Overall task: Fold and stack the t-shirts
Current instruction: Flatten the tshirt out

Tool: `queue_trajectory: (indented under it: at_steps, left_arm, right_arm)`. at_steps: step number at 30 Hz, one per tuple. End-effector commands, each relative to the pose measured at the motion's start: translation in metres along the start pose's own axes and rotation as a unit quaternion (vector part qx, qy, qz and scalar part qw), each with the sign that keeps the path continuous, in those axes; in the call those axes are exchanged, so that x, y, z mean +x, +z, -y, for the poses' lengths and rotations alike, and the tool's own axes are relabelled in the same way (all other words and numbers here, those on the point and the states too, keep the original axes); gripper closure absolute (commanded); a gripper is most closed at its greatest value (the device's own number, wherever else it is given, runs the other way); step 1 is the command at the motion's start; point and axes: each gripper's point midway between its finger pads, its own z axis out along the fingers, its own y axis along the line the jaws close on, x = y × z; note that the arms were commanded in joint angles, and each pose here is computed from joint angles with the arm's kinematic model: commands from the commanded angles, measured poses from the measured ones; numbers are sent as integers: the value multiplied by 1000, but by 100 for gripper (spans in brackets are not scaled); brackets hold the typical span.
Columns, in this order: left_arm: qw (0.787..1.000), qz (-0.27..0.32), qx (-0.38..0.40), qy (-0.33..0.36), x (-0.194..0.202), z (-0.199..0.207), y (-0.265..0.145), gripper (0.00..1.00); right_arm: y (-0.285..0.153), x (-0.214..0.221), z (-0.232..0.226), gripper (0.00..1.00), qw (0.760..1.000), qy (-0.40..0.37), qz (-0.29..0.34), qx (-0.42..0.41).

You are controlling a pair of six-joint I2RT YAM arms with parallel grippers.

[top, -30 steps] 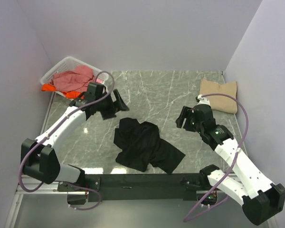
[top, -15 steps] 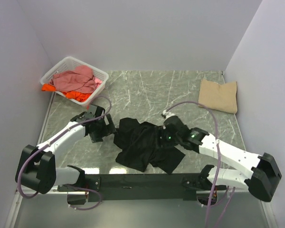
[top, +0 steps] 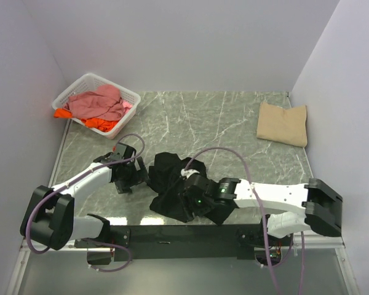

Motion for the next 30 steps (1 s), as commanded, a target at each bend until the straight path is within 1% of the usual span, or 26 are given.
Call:
queue_trajectory:
  at_steps: [1,4,9,12,14,15,16,17,18,19,21,24,25,26,27,28,29,30]
  left_arm:
    - [1000,8,18,-4,-3,8,-2,5]
    - [1000,11,22,-4,-3,9,-4,5]
    - [1000,6,26,-1,-1,10,-3,5]
    - [1000,8,29,-2,-2,11,-5,5]
    - [1000,10,29,-2,-3,11,-6,5]
    - [1000,11,29,-2,-3,11,-6,5]
    - [999,14,30,-1,-4,12,-6,5]
    - [999,14,29,-2,-4,11,-7,5]
    - [999,16,30,-1,-5,12,-8,5]
    - [999,19,29,1,-7,12,-8,5]
    - [999,22,29,4,-9,13,-9,5]
    - [999,26,18,9,-14,12,-8,5]
    - [1000,25,12,9,-15,11,-7,5]
    - [999,32,6,10,-20,12,-8,5]
    - [999,34,4,13,-22,12,-7,5]
    - [999,34,5,13,-23,13,-7,5]
    - [999,39,13,13,-27,18,-7,5]
    - [999,39,17,13,-29,21,-6,5]
  right_arm:
    - [4,-8,-26,28,1000,-15,-5,-20]
    - [14,-1,-26,29,999,-17,-24,-12]
    - [25,0,-24,29,999,-18,-29,-3]
    - [34,-3,-23,31,999,-24,-30,5]
    - [40,-7,-25,40,999,-30,-28,6]
    - [41,-10,-24,46,999,-32,-21,13]
    - [42,-12,-22,55,999,-33,-20,19]
    - [41,-15,-23,59,999,-35,-15,22]
    - [39,-21,-23,69,999,-37,-7,26]
    - [36,-26,-18,76,998,-36,3,41]
    - [28,-39,-11,100,998,-19,27,58]
    - [11,-49,18,100,992,19,50,112]
    - [1,-50,41,100,987,39,48,149]
    - [-14,-58,57,100,981,56,74,171]
    - [-25,-61,72,100,975,77,87,190]
    - [-40,-63,100,100,964,114,92,222]
    - [-60,-68,114,100,957,135,123,227]
    - [-72,-70,126,100,951,147,136,234]
